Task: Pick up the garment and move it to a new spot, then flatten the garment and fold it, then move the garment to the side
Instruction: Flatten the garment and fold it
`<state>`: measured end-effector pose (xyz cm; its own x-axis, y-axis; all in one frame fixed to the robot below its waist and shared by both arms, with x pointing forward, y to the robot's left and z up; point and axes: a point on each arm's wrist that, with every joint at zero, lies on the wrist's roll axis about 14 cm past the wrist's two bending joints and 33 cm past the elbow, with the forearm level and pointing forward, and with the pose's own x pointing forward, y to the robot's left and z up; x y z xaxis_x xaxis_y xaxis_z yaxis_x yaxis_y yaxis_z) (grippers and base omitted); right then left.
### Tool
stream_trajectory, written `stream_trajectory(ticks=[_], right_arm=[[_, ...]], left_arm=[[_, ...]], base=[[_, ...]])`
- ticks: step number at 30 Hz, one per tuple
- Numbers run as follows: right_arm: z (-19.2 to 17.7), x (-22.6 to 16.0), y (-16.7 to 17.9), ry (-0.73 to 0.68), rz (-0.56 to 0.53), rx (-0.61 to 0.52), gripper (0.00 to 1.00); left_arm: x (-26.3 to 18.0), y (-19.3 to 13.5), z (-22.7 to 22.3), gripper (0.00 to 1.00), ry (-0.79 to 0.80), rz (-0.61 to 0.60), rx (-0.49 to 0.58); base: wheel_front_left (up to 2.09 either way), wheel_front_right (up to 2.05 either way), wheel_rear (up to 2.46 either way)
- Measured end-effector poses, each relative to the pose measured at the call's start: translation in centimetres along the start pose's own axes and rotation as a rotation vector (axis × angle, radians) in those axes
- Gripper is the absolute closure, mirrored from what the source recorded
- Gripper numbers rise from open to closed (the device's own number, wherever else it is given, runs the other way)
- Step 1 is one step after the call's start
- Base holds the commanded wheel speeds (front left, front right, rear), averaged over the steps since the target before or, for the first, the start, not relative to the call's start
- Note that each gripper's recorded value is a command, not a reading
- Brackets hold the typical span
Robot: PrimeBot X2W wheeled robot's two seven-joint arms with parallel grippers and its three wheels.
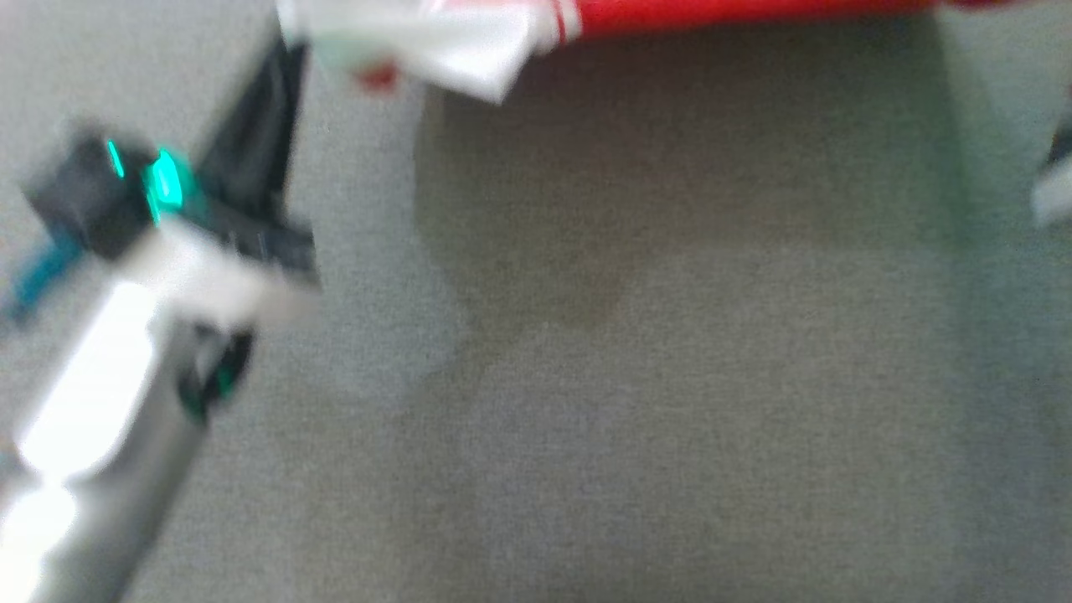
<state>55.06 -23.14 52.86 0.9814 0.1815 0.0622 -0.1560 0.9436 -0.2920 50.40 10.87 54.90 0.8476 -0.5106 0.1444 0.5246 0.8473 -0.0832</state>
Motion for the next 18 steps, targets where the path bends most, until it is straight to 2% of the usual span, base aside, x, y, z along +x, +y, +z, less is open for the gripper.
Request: stream_trajectory(ticks=[5,10,18], right_arm=[[-2.9,-6.5,1.3,0.092,-0.014,0.055,1.00],[-5.3,-13.2,1.9,0.187,-0.052,0.099,1.00],[-6.8,-20.0,2.3,0.280,-0.114,0.160,1.00]], left_arm=[[-6.5,-3.1,-4.1,1.00,0.119,0.038,-0.095],[-12.1,-6.1,-5.9,1.00,0.211,0.077,-0.165],[-16.8,-10.0,-7.2,1.00,0.316,0.104,-0.292]], base=[[0.00,0.00,0.00],[0.00,0.00,0.00],[0.00,0.00,0.00]])
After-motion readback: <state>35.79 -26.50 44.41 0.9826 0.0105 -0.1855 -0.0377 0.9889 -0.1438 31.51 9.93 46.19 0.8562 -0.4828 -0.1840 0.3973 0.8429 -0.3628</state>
